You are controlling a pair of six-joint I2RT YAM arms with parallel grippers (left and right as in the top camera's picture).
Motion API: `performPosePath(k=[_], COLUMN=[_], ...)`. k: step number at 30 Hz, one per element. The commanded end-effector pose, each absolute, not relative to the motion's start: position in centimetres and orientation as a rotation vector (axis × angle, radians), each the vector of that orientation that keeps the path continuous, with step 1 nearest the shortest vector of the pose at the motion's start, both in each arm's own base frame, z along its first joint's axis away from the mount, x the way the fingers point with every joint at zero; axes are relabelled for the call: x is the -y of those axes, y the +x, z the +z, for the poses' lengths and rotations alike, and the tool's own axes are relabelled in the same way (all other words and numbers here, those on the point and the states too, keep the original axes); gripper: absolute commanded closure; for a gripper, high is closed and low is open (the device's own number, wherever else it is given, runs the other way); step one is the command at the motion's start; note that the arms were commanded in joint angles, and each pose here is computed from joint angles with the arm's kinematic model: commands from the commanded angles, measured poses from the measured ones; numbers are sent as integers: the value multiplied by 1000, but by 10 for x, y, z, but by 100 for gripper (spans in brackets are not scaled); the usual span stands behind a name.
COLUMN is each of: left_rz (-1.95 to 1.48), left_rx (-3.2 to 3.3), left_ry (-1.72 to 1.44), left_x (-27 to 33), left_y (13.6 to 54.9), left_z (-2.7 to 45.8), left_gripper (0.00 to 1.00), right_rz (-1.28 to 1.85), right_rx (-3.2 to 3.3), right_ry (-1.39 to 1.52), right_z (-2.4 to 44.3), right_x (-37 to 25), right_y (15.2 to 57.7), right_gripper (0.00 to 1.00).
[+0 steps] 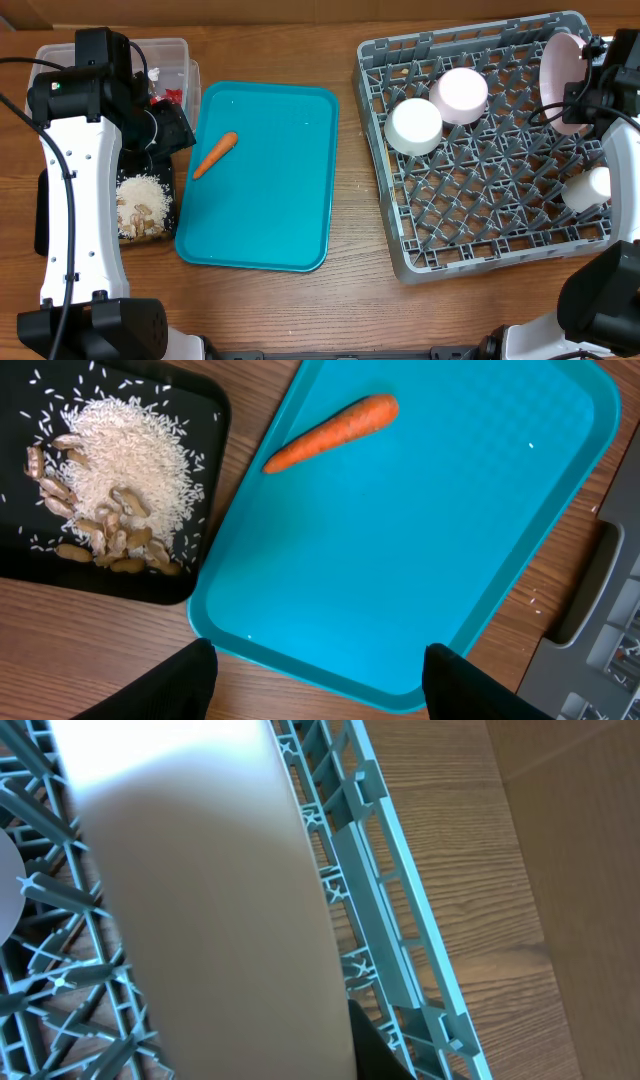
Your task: Sort waste into correct bins and load items into the dishwasher
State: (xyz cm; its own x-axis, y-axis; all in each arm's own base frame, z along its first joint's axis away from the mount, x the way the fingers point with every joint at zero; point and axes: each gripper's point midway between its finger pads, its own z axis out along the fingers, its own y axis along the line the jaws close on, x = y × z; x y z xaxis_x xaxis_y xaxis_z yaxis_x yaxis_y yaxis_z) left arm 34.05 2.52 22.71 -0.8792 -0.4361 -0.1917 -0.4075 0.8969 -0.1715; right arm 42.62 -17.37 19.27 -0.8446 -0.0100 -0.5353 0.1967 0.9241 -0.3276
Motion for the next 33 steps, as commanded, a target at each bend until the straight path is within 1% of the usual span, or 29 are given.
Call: performPosePath(k=[1, 3, 4, 5, 7, 8, 9, 24, 28, 33], left_rz=[-170, -170, -170, -170, -170, -170, -170, -170, -170, -171], left_rx=[-2819, -2819, -2819, -2820, -2820, -2820, -2819, -2820, -2820, -2823], left_ry=[-602, -602, -602, -602, -602, -602, -602, -602, -601, -603], left_x=[-26, -26, -26, -26, -26, -26, -26, -26, -26, -26], left_y=[340, 340, 340, 340, 340, 340, 340, 340, 340, 340], left_z=[235, 235, 235, 235, 235, 235, 235, 235, 235, 235], left_gripper=[32, 32, 32, 32, 32, 32, 32, 32, 32, 32], right_rz=[-453, -387, -379, -372, -364, -355, -349, -324, -331, -353], right_rx=[-2539, -2562, -2567, -2574, -2581, -2583, -2586, -2599, -2552, -2438], right_ry=[113, 92, 90, 93, 114, 138, 158, 234, 238, 236], right_z=[192, 187, 186, 183, 180, 179, 178, 177, 198, 244], right_x=[167, 158, 157, 156, 155, 155, 154, 152, 151, 148], right_y=[425, 423, 422, 421, 419, 418, 417, 410, 406, 396], right_gripper=[96, 94, 89, 59, 29, 7, 0, 0, 0, 0])
